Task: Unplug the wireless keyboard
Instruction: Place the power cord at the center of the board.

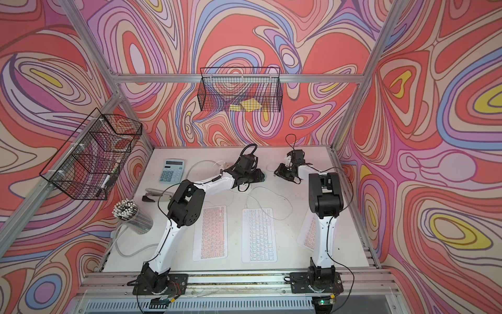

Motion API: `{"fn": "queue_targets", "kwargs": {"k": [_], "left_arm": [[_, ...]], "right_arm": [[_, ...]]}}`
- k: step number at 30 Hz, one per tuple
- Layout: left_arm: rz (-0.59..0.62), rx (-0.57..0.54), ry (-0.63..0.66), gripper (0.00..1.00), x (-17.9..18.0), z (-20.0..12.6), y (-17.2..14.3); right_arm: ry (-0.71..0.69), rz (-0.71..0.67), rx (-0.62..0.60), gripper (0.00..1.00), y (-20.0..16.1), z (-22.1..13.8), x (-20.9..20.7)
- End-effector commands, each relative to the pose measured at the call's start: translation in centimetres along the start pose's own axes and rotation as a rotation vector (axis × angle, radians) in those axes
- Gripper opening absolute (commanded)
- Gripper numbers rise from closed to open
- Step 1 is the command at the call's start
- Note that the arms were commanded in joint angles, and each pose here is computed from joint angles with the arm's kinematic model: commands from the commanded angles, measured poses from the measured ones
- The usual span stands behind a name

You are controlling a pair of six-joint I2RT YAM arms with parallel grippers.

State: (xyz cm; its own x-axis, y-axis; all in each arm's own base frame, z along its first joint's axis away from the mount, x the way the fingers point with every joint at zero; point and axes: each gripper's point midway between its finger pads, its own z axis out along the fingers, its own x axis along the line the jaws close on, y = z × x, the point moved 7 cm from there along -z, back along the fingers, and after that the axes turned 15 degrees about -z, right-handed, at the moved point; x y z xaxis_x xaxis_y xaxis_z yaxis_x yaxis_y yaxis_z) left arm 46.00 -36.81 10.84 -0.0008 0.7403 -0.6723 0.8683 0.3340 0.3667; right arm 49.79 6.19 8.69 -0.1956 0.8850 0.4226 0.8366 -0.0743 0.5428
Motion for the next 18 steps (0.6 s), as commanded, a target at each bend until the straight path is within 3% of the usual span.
{"fn": "queue_targets", "kwargs": {"k": [1, 7, 18], "left_arm": [[-0.023, -0.002, 0.033, 0.39, 0.2, 0.0, 0.6], [-0.015, -0.005, 0.026, 0.46, -0.1, -0.4, 1.1], [0.019, -0.029, -0.041, 0.47, -1.8, -2.9, 2.2]], "right_arm": [[-0.02, -0.023, -0.022, 0.37, 0.6, -1.8, 0.6], [-0.027, -0.038, -0.036, 0.41, 0.8, -3.2, 1.4], [-0.096, -0.088, 0.001, 0.47, 0.7, -4.0, 0.8]]}}
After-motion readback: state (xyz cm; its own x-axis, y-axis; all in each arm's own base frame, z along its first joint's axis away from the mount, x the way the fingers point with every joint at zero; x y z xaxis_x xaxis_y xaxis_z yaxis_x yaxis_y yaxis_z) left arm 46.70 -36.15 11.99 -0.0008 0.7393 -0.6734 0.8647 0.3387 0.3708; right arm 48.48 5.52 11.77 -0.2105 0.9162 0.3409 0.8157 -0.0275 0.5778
